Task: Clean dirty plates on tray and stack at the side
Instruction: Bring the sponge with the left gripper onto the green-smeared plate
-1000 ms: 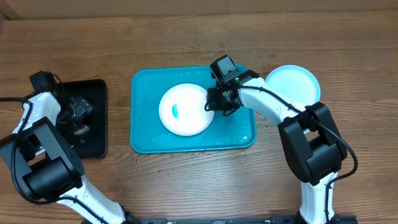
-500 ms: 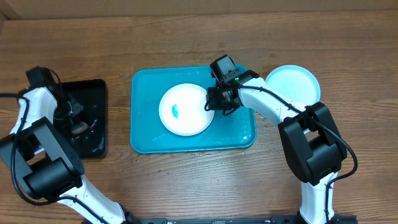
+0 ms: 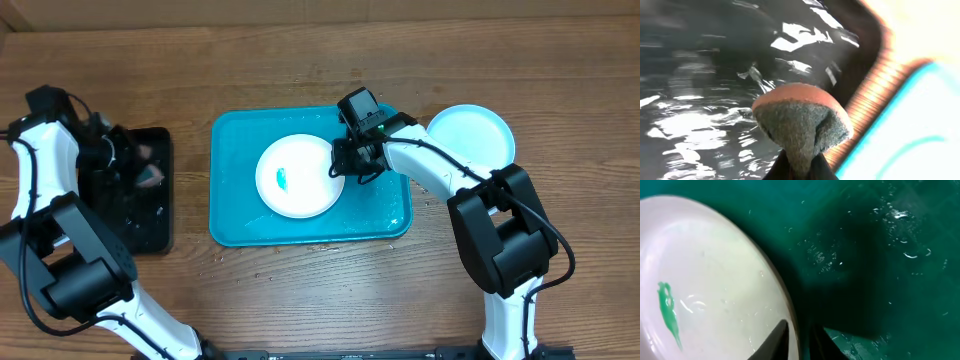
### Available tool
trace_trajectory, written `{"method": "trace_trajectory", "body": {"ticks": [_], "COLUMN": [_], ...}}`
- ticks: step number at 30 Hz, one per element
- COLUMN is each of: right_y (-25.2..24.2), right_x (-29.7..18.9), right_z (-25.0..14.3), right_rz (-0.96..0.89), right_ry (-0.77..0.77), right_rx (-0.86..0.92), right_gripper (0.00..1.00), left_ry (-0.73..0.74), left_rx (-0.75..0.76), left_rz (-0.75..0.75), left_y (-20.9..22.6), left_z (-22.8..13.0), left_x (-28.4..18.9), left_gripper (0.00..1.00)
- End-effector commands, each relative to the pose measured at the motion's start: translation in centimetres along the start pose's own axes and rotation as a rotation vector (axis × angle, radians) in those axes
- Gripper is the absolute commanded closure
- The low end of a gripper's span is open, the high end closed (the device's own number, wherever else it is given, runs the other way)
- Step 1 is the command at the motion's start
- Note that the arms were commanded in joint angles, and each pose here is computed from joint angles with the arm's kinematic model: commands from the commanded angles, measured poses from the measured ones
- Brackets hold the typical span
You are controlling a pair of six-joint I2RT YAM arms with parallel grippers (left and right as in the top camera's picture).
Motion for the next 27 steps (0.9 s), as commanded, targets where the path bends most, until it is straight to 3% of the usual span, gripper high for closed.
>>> {"method": "trace_trajectory", "body": {"ticks": [1, 7, 11, 19, 23, 27], "right_y": [0.4, 1.0, 1.1, 1.1, 1.3, 1.2], "right_x": [0.0, 0.2, 0.2, 0.3, 0.3, 0.3], "right_z": [-0.2, -0.8, -0.9, -1.1, -1.1, -1.2], "right_rz": [-0.003, -0.004, -0.028, -0.036, -0.018, -0.023], "right_ry": [-0.009, 0.006, 0.003, 0.006, 0.009, 0.017], "right_rx": [-0.009, -0.026, -0.034, -0.037, -0.03, -0.029], "right_gripper": [0.96, 0.96, 0.91, 0.85, 0.96, 0.96], "left_ry": [0.072, 0.091, 0.085, 0.094, 0.092, 0.065], "left_rx": [0.169, 0.288, 0.361, 0.431, 0.443, 0.486], "left_rz": [-0.277, -0.283, -0.251, -0.061, 0.009, 0.048], "left_y": [-4.9, -8.2, -10.5, -14.3, -16.2, -18.6], "left_z": [-1.2, -2.9, -4.0, -7.4, -9.4, -11.8], "left_x": [0.1, 0.6, 0.5, 2.5, 3.6, 5.2], "left_gripper": [0.96, 0.96, 0.96, 0.96, 0.96, 0.96]}}
Point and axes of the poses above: each gripper's point midway between its finger pads, its own x axis out along the fingers, its own y axis along the line the jaws close on, z = x × y, the point moved 6 cm from there along -x, back along the fingers, and after that the axes turned 3 degrees about -x, right-handed, at the moved point
